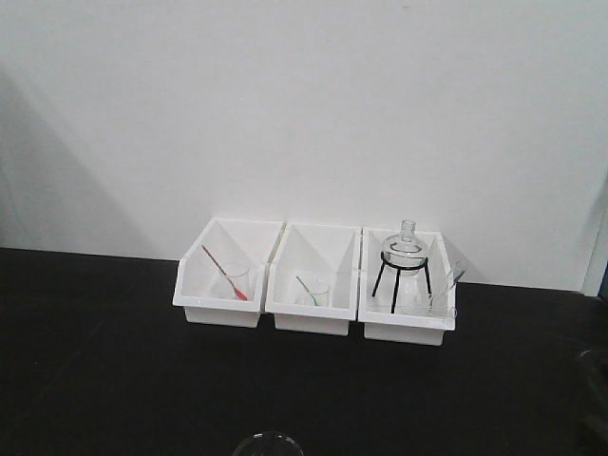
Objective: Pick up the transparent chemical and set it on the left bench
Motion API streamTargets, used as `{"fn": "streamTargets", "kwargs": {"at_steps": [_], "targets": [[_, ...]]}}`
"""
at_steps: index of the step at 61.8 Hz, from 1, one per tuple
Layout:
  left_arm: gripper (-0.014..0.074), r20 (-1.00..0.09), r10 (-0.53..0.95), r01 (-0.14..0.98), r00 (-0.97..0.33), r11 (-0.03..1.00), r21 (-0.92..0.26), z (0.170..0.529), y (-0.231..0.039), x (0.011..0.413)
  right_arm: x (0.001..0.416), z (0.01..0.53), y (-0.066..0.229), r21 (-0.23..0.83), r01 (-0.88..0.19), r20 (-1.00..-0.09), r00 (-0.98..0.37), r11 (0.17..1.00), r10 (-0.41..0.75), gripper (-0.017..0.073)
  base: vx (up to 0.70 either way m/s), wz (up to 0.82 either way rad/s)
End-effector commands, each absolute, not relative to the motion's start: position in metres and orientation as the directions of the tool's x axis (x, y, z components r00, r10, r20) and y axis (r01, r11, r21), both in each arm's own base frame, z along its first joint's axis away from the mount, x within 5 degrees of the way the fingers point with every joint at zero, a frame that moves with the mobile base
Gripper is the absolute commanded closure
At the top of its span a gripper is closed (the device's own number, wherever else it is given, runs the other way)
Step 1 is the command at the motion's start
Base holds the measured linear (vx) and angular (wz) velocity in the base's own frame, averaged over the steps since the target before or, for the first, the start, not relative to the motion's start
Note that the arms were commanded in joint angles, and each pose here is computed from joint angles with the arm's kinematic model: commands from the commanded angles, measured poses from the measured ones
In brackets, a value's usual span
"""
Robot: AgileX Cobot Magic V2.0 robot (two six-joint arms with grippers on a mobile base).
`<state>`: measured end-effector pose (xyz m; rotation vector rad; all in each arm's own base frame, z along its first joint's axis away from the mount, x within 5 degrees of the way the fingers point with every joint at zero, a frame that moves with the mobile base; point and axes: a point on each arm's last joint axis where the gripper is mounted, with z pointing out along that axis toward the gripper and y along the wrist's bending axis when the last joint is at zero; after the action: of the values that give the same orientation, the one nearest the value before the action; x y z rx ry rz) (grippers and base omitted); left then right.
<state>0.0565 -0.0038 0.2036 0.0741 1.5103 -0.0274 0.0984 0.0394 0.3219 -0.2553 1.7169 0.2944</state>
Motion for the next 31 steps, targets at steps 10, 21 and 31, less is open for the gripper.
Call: {"fn": "streamTargets", "kwargs": {"at_steps": [10,21,31], "targets": [[0.0597,-0.990,0.014,0.063,0.141,0.998,0.023,0.206,-0.004,0.055,0.054,0.302,0.003,-0.127,-0.095,-0.991,0.063,0.987,-0.122,0.0544,0.00,0.00],[0.0597,-0.990,0.014,0.063,0.141,0.998,0.023,0.206,-0.004,0.055,0.046,0.241,-0.001,-0.172,0.004,-0.984,0.043,0.985,-0.172,0.0569,0.00,0.00],[0.0597,-0.990,0.014,0.063,0.141,0.998,0.023,0.206,-0.004,0.055,0.057,0.193,0.000,0.016,-0.008,-1.000,-0.024,1.000,0.016,0.0567,0.00,0.00]]}}
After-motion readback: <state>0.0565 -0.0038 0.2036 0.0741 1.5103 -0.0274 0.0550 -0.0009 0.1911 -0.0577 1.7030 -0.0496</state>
